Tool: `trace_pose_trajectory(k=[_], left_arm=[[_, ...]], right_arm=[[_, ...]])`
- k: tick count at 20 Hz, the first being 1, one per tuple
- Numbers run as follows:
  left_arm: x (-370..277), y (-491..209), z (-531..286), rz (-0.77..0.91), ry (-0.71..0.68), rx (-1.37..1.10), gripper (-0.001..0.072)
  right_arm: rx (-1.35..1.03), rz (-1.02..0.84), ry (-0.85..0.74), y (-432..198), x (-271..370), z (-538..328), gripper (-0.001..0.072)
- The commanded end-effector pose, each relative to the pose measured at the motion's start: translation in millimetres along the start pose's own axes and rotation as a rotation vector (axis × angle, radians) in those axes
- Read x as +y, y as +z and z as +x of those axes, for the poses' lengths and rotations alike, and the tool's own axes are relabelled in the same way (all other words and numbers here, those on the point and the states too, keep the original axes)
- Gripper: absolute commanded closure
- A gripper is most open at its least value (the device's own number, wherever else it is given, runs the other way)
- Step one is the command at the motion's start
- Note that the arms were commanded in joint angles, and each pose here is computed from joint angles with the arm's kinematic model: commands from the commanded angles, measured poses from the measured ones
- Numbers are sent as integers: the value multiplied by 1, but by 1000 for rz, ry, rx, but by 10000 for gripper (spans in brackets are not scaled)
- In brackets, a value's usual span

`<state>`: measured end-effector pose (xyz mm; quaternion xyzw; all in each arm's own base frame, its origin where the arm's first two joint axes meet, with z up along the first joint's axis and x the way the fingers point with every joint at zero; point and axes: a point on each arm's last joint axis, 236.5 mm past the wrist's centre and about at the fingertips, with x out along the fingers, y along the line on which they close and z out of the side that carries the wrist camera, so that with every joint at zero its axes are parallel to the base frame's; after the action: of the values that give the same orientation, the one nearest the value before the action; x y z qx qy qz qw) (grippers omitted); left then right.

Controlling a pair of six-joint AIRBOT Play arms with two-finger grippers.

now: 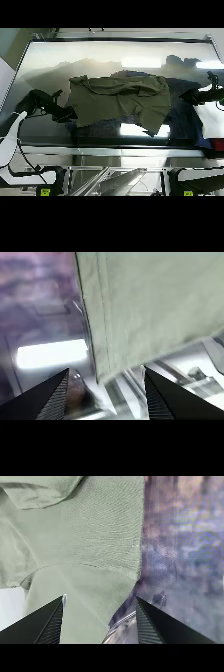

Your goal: Fold the shirts.

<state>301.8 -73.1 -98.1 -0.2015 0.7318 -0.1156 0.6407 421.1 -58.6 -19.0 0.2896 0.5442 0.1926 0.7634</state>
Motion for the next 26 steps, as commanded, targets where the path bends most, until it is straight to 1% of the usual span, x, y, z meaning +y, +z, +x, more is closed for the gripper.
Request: trace_pose_trajectory(k=[1, 4, 7, 8, 9, 10, 12, 13, 14, 16, 19, 22, 26], left_arm=[[-4, 7, 29, 3, 14, -85, 194], [-25, 27, 29, -1, -84, -164, 194], [-34, 17, 39, 13, -137, -74, 202], [-39, 16, 39, 21, -158, -57, 406], [-42, 16, 37, 40, -168, -51, 583], [-46, 17, 32, 57, -174, -50, 602], [-52, 20, 20, 81, -177, -68, 605], [-52, 24, 11, 85, -179, -94, 679], [-50, 30, 2, 84, -176, -128, 695], [-40, 45, -22, 63, -174, -202, 695], [-14, 57, -42, 32, -158, -250, 695], [-2, 66, -48, 42, -144, -297, 695], [12, 80, -56, 16, -122, -360, 695]], right_arm=[[6, 2, 4, -1, 1, 0, 214], [15, 0, 8, -5, 0, 2, 213], [64, 54, 21, -29, -8, 17, 213], [77, 72, 9, -38, -14, 22, 214], [82, 75, -6, -43, -21, 28, 214], [77, 80, -13, -43, -25, 32, 214], [35, 94, -43, -34, -37, 37, 213], [13, 103, -62, -29, -44, 38, 214], [-4, 110, -72, -25, -49, 41, 214], [-11, 134, -49, -22, -50, 48, 214], [41, 129, -32, -31, -45, 70, 215], [88, 93, -14, -36, -25, 95, 216], [179, 80, 25, -53, 6, 125, 216]])
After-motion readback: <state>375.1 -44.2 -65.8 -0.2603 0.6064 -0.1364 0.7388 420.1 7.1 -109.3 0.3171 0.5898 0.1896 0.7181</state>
